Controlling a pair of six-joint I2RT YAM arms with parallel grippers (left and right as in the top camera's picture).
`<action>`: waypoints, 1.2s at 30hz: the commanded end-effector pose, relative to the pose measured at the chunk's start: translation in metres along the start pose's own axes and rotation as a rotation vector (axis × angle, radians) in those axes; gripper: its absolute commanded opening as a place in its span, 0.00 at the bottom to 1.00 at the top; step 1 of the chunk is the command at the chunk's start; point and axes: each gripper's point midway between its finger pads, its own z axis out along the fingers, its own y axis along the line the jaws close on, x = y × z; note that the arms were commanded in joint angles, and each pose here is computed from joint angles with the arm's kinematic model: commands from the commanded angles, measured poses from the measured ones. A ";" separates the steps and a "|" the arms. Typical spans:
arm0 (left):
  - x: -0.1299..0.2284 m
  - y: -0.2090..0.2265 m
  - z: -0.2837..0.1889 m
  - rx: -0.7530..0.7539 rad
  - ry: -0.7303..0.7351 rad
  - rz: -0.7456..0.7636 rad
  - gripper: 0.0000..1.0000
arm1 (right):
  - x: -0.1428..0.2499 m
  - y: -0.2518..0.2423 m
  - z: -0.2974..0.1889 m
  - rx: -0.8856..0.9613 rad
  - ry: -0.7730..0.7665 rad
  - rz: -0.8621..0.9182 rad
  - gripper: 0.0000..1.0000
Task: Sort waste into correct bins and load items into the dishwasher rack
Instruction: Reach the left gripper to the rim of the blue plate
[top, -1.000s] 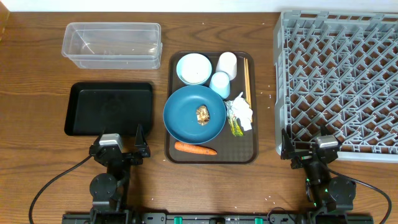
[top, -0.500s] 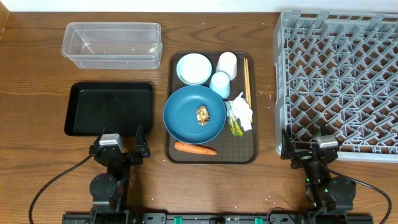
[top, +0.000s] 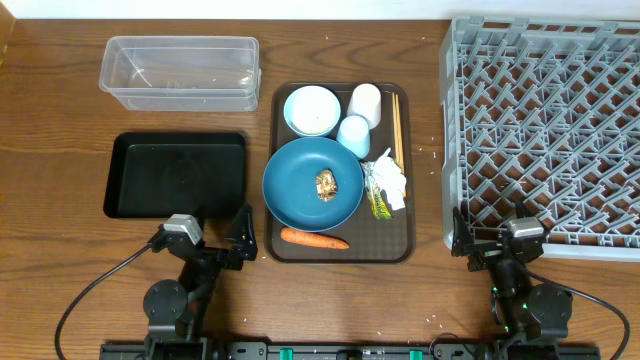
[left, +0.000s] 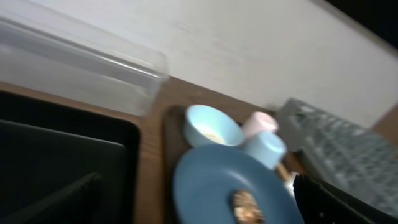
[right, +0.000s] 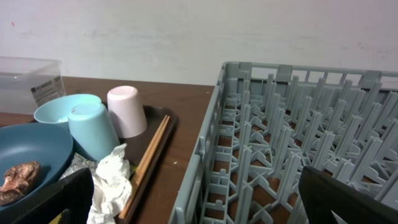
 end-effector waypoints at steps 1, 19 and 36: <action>0.013 -0.025 -0.002 0.155 0.070 -0.107 0.98 | 0.001 -0.003 0.000 0.010 0.000 -0.010 0.99; -0.027 -0.073 -0.012 0.153 0.428 -0.053 0.98 | 0.001 -0.003 0.000 0.011 0.002 -0.010 0.99; 0.035 -0.139 0.043 0.070 0.975 0.348 0.98 | 0.001 -0.003 0.000 0.010 0.002 -0.010 0.99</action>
